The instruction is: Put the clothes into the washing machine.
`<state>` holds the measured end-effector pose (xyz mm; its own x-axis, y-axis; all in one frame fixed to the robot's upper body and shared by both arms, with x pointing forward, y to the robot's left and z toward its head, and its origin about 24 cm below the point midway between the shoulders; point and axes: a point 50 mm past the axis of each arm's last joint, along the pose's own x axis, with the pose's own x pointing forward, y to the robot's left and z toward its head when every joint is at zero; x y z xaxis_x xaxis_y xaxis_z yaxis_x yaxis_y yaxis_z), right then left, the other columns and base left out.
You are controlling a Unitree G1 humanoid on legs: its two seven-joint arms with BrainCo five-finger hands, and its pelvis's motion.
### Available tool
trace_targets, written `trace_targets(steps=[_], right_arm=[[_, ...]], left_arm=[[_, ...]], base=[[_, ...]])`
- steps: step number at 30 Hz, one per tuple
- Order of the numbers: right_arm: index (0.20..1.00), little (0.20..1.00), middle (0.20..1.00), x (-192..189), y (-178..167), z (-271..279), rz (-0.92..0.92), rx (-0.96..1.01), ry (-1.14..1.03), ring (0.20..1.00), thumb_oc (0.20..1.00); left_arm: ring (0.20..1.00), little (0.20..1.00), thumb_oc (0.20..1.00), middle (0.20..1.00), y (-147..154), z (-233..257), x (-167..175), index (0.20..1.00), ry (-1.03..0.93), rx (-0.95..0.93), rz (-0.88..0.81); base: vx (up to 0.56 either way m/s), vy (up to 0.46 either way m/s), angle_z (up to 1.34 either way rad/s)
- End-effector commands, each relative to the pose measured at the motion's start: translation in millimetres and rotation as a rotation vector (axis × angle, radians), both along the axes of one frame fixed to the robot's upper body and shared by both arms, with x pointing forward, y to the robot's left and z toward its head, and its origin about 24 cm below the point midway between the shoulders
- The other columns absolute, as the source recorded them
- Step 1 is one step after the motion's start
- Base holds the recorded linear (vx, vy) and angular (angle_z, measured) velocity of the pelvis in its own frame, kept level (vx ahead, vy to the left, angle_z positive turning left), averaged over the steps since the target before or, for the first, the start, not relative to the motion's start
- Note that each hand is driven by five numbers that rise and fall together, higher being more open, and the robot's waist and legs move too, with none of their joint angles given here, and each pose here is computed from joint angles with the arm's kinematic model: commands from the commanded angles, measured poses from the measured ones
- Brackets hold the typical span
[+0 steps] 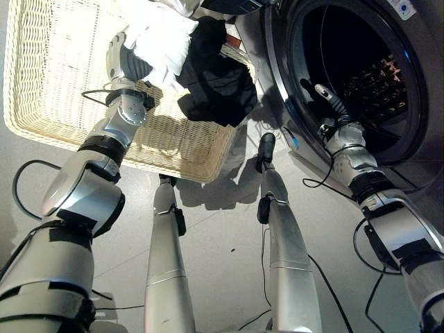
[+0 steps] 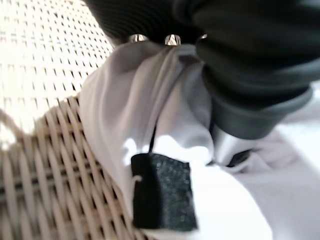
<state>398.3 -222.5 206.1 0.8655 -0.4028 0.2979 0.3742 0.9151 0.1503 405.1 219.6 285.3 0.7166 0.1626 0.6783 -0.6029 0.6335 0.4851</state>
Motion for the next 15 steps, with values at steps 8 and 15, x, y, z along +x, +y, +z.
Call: trace_targets(steps=[8, 15], right_arm=[[1.000, 1.000, 1.000, -22.8, 11.0, 16.3, -0.089, -0.025, -0.213, 1.000, 1.000], [1.000, 1.000, 1.000, -47.8, 17.5, 26.1, -0.208, -0.046, -0.387, 1.000, 1.000]], left_arm=[[0.200, 0.200, 0.200, 0.200, -34.0, -22.4, -17.6, 0.200, -0.226, -0.293, -0.261], [0.200, 0.200, 0.200, 0.200, -42.5, -46.8, -42.7, 0.200, -0.412, -0.437, -0.292]], base=[[0.00, -0.026, 0.00], [0.00, -0.049, 0.01]])
